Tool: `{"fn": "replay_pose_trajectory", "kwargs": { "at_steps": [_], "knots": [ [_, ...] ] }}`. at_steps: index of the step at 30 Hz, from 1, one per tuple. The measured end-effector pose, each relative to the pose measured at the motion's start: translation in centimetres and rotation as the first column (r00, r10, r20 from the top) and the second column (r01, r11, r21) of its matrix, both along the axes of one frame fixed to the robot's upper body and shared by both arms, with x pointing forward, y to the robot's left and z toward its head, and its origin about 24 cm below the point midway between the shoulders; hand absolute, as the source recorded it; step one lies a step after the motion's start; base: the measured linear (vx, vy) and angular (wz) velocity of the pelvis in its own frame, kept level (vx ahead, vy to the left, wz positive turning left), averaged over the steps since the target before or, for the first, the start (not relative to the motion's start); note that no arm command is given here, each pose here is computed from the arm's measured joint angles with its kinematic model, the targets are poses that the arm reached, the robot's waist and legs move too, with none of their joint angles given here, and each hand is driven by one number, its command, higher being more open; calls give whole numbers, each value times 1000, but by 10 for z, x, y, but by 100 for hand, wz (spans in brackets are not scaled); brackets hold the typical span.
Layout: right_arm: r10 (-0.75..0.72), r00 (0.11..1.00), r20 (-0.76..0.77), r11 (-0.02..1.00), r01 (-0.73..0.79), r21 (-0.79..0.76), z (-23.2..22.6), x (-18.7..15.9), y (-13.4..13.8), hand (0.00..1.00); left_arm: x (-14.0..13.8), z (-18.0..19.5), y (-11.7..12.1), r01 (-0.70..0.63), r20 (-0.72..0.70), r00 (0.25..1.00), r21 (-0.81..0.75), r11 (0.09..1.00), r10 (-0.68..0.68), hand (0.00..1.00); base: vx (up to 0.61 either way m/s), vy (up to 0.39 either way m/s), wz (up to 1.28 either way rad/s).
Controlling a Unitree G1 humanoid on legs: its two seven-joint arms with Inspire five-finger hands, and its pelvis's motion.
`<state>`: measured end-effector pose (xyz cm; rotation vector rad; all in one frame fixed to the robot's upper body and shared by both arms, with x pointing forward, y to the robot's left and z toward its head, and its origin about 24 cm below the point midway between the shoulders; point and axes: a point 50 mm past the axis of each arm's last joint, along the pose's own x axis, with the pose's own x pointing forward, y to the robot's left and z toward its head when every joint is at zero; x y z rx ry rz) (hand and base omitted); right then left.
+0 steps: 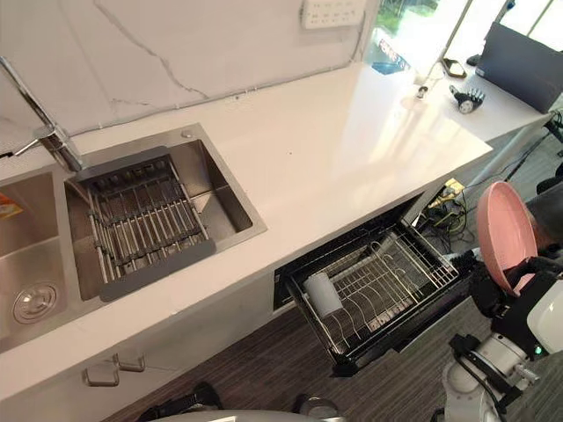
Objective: Walk over to the sink, pick up the cup, carry it to the dishwasher, place the cup inside the dishwasher, then close the dishwasher door
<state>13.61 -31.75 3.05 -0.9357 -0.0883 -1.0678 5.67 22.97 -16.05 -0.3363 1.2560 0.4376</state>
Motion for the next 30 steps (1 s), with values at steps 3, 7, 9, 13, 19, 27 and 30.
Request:
{"fn": "replay_pose_trajectory", "kwargs": {
  "at_steps": [3,7,9,13,19,27,30],
  "knots": [
    [73,996,-51,997,-71,43,-10,4,13,0,1,0,-1,1,4,1000,-3,1000,-1,100,19,37,-3],
    [194,976,-99,980,-187,75,-16,17,31,0,2,-1,-9,1,14,1000,-17,1000,-1,100,21,31,7],
    [237,964,-123,969,-225,102,-20,22,37,0,3,-2,-12,-2,22,1000,-24,1000,2,100,5,15,15],
    [295,942,-162,952,-275,137,-24,37,46,0,6,-2,-19,6,42,999,-45,999,-4,100,-2,13,19],
    [241,922,-303,967,-201,155,-48,50,36,0,24,1,-28,60,113,992,-74,995,-52,100,7,27,30],
    [121,949,-291,990,-95,104,-36,76,7,0,51,7,-35,69,206,978,-114,991,-45,100,11,14,16],
    [40,957,-287,996,-15,88,-29,83,-5,0,61,9,-39,100,233,970,-114,988,-72,100,-16,22,4]
  ]
}}
